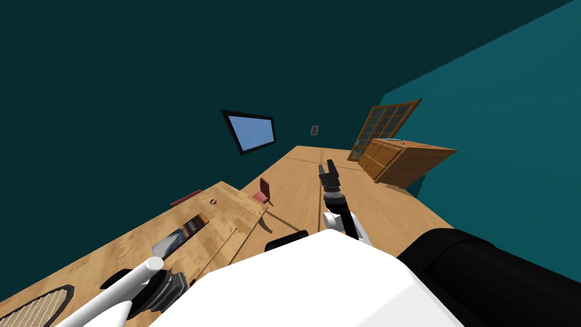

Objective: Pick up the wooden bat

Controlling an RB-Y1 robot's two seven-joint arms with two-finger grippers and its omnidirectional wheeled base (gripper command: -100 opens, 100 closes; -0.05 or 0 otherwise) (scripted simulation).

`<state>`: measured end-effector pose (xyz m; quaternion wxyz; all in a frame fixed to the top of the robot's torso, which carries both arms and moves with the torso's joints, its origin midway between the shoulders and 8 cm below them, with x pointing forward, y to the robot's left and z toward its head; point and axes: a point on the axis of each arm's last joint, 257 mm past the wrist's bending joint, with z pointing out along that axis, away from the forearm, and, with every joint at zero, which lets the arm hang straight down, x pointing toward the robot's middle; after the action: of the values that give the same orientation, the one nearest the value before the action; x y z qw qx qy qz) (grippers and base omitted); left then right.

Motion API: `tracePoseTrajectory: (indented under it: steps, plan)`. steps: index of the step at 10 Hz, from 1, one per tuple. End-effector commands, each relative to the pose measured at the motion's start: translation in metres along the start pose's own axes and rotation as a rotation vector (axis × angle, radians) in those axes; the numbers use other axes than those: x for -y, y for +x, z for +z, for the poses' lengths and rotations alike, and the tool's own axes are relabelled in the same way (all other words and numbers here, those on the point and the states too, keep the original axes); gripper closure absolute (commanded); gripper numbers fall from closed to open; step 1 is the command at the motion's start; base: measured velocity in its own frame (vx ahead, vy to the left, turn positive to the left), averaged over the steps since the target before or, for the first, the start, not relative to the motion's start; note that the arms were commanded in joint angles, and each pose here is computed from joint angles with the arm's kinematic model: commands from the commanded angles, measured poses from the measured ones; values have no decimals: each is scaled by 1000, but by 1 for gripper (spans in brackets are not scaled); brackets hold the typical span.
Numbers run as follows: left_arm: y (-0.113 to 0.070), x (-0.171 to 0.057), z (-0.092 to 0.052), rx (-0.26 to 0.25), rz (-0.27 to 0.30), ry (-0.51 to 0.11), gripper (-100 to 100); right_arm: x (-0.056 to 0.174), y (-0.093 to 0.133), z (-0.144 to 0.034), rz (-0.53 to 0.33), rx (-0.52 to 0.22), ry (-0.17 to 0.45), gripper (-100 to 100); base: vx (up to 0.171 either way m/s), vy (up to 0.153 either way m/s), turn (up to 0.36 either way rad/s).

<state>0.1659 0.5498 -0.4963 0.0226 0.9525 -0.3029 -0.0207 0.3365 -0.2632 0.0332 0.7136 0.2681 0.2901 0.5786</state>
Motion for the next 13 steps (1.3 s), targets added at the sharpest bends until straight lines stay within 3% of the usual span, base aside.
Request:
tracePoseTrajectory:
  steps: [1,2,3,7,8,9,11,12,13]
  plan:
    - [4,-4,10,0,4,4,-100,0,0,0,0,0,0,0,10,26,22]
    - [2,-3,7,0,3,1,-100,0,0,0,0,0,0,0,5,11,4]
    - [2,-3,7,0,3,3,100,0,0,0,0,0,0,0,0,0,0]
    - [2,-3,7,0,2,2,100,0,0,0,0,0,0,0,0,0,0]
    - [2,-3,7,0,2,2,0,0,0,0,0,0,0,0,0,0,0]
    - [0,1,-2,0,0,2,100,0,0,0,0,0,0,0,-6,-19,-27]
    - [-4,6,-14,-1,-5,1,100,0,0,0,0,0,0,0,-9,-28,-24]
    - [-2,4,-9,-1,-3,3,100,0,0,0,0,0,0,0,-5,-11,-3]
    - [-2,4,-9,-1,-3,2,0,0,0,0,0,0,0,0,0,0,0]
